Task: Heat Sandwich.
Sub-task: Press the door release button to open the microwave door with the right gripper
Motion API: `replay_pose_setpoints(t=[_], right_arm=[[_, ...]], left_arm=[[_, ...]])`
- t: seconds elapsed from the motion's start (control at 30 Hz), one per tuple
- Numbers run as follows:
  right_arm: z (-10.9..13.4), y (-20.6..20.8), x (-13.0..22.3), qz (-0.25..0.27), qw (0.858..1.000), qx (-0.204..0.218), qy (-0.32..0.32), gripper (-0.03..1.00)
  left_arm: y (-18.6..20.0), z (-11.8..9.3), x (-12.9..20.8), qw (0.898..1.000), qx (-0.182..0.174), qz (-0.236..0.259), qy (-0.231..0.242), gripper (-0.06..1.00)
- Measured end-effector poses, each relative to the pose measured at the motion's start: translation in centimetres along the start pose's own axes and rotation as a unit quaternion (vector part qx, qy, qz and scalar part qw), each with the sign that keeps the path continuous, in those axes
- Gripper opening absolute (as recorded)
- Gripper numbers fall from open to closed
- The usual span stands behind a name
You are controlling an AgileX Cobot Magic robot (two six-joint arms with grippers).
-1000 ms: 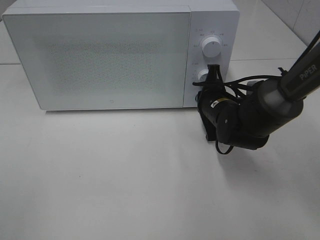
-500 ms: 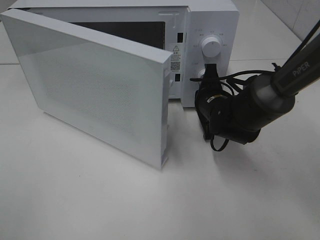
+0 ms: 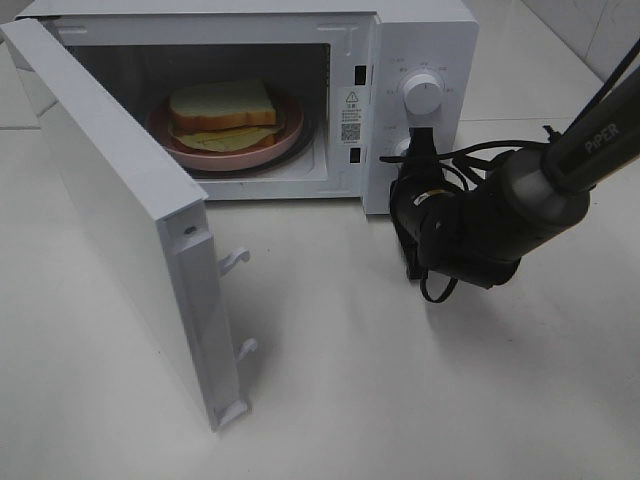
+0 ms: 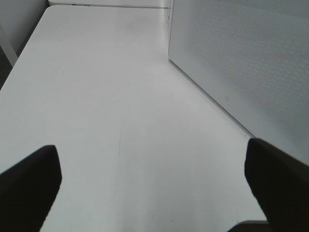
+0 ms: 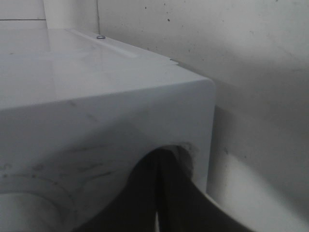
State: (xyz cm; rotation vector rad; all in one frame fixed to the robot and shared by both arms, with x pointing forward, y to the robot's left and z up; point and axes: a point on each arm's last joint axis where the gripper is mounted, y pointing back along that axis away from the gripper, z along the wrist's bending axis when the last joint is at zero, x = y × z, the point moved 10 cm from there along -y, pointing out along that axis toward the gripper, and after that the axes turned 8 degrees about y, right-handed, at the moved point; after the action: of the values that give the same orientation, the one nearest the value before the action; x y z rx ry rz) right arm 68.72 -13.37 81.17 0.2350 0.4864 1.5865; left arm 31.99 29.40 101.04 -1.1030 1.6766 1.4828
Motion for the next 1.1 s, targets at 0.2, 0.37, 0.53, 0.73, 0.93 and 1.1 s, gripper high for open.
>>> replay_pose_setpoints(t=[0.2, 0.37, 0.53, 0.73, 0.93, 1.1], right_arm=[[0.0, 0.0, 0.1, 0.002, 1.000, 0.001, -0.001, 0.01], [0.1, 0.1, 0.1, 0.007, 1.000, 0.009, -0.004, 0.01], [0.0, 0.4, 0.1, 0.011, 1.000, 0.013, -0.002, 0.01], [0.0, 1.0, 0.3, 0.015, 1.000, 0.007, 0.010, 0.01], [-0.2, 1.8, 0.6, 0.020, 1.000, 0.009, 0.013, 0.01], [0.7, 3.2, 0.8, 0.027, 0.999, -0.005, 0.022, 0.01]], left_arm=[[0.0, 0.0, 0.0, 1.000, 0.000, 0.000, 0.000, 0.97], [0.0, 0.0, 0.0, 1.000, 0.000, 0.000, 0.000, 0.97], [0.0, 0.0, 0.0, 1.000, 0.000, 0.000, 0.000, 0.97], [0.0, 0.0, 0.0, 1.000, 0.000, 0.000, 0.000, 0.97], [0.0, 0.0, 0.0, 1.000, 0.000, 0.000, 0.000, 0.97], [0.0, 0.0, 0.0, 1.000, 0.000, 0.000, 0.000, 0.97]])
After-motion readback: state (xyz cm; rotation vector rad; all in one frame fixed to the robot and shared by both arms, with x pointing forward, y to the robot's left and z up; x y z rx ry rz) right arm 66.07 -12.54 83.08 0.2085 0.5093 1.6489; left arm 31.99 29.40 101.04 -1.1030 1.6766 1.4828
